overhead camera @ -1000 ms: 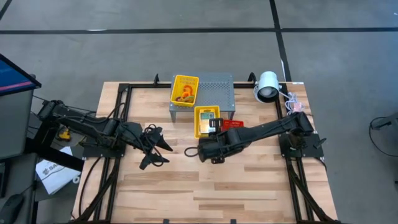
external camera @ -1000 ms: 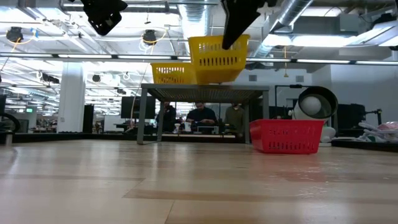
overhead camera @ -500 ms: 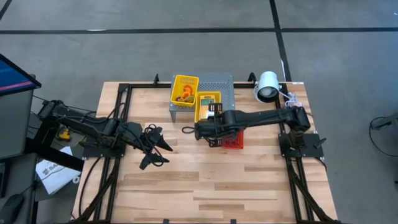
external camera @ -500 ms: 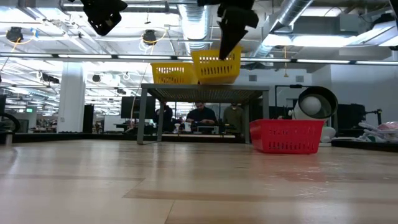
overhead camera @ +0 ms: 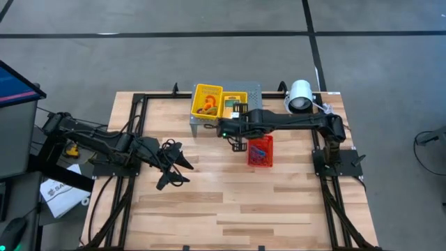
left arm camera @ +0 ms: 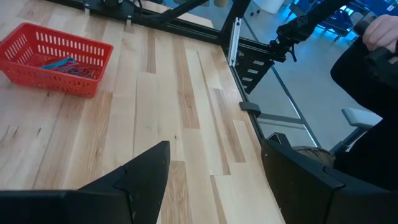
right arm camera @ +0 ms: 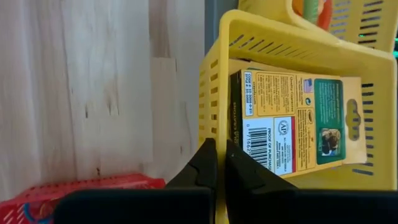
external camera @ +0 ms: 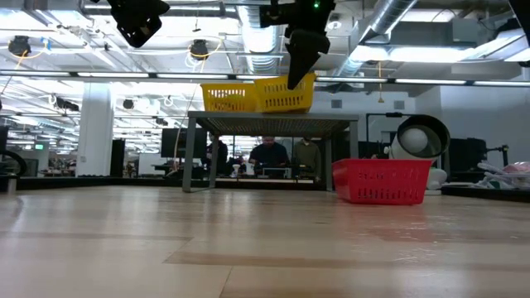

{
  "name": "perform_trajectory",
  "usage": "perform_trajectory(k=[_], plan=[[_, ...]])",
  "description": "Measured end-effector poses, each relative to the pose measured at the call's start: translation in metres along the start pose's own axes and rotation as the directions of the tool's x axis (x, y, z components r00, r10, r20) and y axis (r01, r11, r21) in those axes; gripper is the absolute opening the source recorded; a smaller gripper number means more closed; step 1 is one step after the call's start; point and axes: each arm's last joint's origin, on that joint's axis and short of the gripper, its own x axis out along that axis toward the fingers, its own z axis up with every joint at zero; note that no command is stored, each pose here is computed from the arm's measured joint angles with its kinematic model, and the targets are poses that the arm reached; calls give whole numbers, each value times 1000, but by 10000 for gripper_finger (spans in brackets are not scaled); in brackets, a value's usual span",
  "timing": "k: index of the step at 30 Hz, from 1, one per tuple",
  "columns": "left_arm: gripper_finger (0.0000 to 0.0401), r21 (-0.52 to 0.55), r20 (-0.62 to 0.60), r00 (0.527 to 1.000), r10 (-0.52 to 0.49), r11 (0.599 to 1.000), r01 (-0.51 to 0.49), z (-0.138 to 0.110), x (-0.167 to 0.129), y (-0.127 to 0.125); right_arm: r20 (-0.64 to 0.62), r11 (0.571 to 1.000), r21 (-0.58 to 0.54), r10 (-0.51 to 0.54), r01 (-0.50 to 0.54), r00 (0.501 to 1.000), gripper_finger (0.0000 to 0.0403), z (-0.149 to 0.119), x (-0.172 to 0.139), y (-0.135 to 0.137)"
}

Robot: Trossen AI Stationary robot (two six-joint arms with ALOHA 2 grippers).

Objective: Pick & Place Office Desk Supplies
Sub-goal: Put the yellow bin on the shelf

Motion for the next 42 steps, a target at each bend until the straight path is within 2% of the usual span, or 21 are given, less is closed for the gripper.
perform_trajectory(k=[12, 26, 30, 34, 42], plan=[[250, 0, 0, 1000, 0, 1000, 0, 0, 0, 0, 41, 997, 5, 71, -71, 997, 0, 0, 13, -24], [250, -8, 0, 1000, -1, 1000, 1, 0, 0, 0, -4, 999, 35, 27, -27, 1000, 8, -7, 26, -43], [250, -19, 0, 1000, 0, 1000, 0, 0, 0, 0, -3, 998, 48, 38, -38, 999, 11, -8, 28, -46], [250, -19, 0, 1000, -1, 1000, 1, 0, 0, 0, 1, 999, 26, 42, -42, 999, 3, -7, 27, -44], [250, -19, 0, 1000, -1, 1000, 1, 0, 0, 0, 16, 999, -13, 49, -49, 999, 12, -6, 24, -42]])
